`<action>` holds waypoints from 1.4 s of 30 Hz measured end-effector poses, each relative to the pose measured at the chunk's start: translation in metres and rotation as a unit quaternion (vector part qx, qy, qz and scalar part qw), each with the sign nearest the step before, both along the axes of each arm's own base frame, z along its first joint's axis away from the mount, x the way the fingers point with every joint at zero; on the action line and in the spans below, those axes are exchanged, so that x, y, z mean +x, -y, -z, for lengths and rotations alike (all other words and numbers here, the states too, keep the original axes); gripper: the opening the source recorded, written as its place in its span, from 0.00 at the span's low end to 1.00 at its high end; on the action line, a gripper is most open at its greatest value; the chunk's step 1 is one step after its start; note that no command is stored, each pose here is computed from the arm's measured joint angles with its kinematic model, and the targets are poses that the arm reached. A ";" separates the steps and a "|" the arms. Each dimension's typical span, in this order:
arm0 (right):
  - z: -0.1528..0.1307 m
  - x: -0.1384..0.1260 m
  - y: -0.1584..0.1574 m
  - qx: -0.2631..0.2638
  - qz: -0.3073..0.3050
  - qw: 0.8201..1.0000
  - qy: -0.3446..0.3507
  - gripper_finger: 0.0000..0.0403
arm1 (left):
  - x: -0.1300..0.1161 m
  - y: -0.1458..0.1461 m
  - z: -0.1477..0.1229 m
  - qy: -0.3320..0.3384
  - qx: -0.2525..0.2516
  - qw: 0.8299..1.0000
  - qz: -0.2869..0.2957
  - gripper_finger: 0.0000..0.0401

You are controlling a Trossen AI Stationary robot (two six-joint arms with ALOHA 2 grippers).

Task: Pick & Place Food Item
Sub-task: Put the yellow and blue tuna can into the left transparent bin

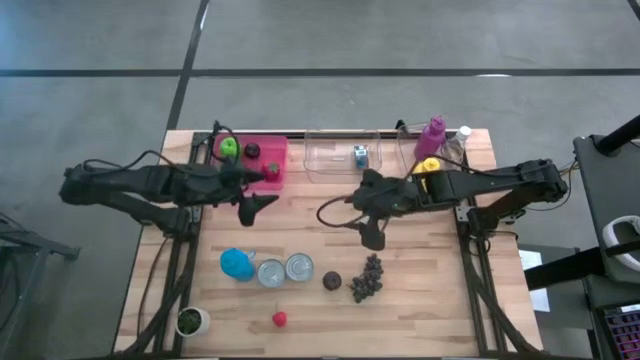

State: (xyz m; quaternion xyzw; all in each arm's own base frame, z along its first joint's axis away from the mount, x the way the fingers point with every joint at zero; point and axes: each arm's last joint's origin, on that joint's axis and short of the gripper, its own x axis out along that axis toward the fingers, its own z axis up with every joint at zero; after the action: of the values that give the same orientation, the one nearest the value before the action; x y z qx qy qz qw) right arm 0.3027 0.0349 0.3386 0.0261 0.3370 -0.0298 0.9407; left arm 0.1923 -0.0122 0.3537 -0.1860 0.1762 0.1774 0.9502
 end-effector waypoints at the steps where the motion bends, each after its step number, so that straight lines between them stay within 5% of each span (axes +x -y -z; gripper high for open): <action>1: 0.003 0.001 0.002 0.013 -0.009 1.000 -0.004 0.72 | 0.001 0.002 -0.001 0.002 0.000 1.000 0.006 0.92; 8: 0.021 0.017 0.014 0.084 -0.005 0.996 -0.037 0.60 | 0.003 0.010 -0.001 0.003 -0.008 1.000 0.020 0.91; 22: 0.068 0.045 0.013 0.120 0.052 0.985 -0.111 0.38 | 0.001 0.015 0.003 -0.012 -0.042 0.994 0.098 0.87; 27: 0.068 0.045 0.013 0.123 0.055 0.985 -0.109 0.34 | 0.015 0.020 0.029 -0.079 -0.024 0.984 0.161 0.85; 32: 0.073 0.056 0.013 0.117 0.044 0.989 -0.084 0.31 | 0.029 0.023 0.041 -0.123 -0.020 0.979 0.164 0.83; 42: 0.114 0.083 0.012 0.083 0.015 0.988 -0.131 0.27 | 0.027 0.022 0.011 -0.083 -0.036 0.984 0.154 0.80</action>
State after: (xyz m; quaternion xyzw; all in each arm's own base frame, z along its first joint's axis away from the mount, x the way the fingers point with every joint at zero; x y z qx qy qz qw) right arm 0.3859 0.0231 0.2246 0.1052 0.4580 -0.0185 0.8825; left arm 0.2194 -0.0345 0.3425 -0.1749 0.2875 0.0372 0.9409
